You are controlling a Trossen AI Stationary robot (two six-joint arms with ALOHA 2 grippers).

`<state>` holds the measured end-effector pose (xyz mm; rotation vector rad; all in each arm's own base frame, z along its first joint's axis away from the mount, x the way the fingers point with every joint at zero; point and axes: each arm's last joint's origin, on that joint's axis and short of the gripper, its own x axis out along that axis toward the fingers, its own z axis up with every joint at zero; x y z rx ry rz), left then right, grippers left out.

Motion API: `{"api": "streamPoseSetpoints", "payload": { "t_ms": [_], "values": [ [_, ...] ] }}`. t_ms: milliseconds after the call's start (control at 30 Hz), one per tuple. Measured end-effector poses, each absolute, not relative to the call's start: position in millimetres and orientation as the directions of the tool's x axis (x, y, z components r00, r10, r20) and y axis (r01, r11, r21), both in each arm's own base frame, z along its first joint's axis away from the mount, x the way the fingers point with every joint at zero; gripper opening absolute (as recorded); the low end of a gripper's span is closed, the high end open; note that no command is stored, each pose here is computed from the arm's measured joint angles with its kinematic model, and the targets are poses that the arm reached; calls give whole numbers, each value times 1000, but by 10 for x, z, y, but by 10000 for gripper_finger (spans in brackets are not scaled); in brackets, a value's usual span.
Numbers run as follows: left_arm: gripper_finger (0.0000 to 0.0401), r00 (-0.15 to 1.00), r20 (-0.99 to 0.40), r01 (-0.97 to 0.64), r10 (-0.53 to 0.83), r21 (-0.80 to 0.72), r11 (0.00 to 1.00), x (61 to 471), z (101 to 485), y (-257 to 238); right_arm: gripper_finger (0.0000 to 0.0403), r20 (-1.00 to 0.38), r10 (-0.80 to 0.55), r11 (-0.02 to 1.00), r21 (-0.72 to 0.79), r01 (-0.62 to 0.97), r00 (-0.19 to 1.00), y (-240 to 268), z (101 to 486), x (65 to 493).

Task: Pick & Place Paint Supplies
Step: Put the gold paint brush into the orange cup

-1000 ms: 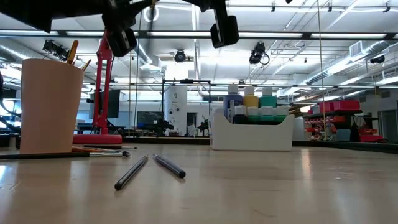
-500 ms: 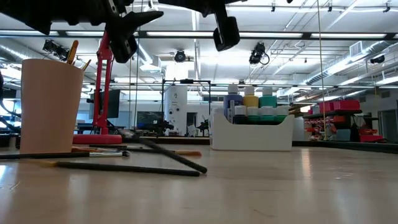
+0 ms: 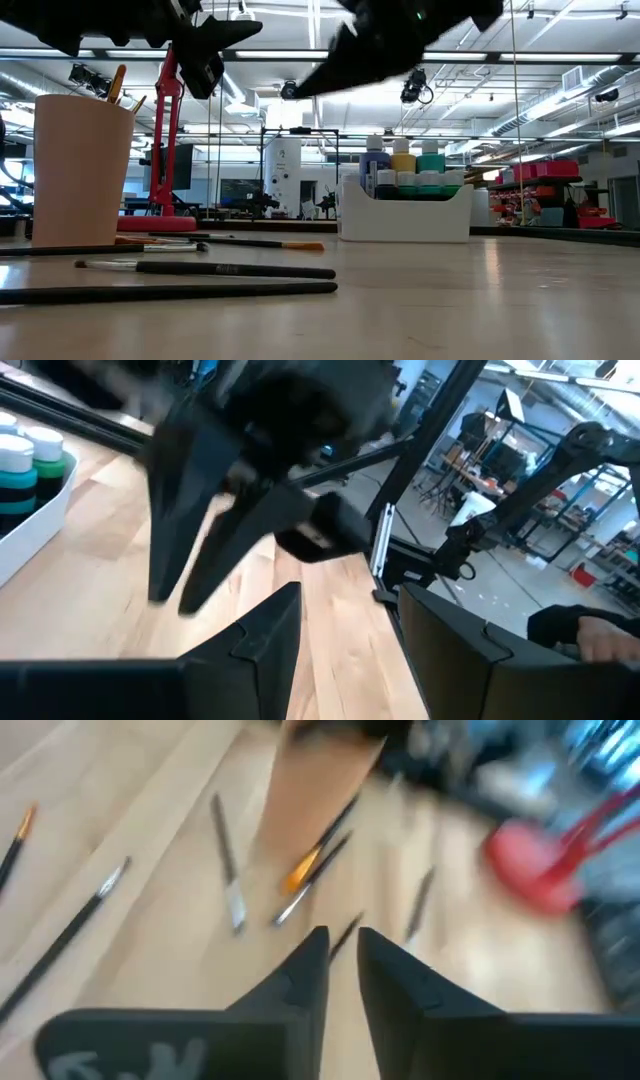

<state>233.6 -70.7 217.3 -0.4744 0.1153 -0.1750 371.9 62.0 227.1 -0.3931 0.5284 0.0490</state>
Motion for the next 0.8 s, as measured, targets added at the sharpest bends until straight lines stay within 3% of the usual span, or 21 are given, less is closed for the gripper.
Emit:
{"api": "streamPoseSetpoints", "payload": {
  "t_ms": [200, 433, 600, 800],
  "values": [
    [178, 978, -76, 138, -194, -457, 879, 2336, 2167, -707, 108, -599, -21, 983, -160, -94, 800, 580, 1814, 3494],
    [178, 981, -63, 137, -184, -453, 881, 2338, 2180, -702, 146, -507, -1, 1000, -15, -8, 862, 565, 1386, 3393],
    [178, 983, -51, 134, -175, -453, 881, 2340, 2192, -699, 158, -518, 12, 1000, -12, -21, 855, 625, 1044, 3511],
    [178, 985, -49, 126, -166, -456, 881, 2340, 2194, -697, 159, -551, -75, 997, -37, 66, 831, 583, 769, 3641]
  ]
}}
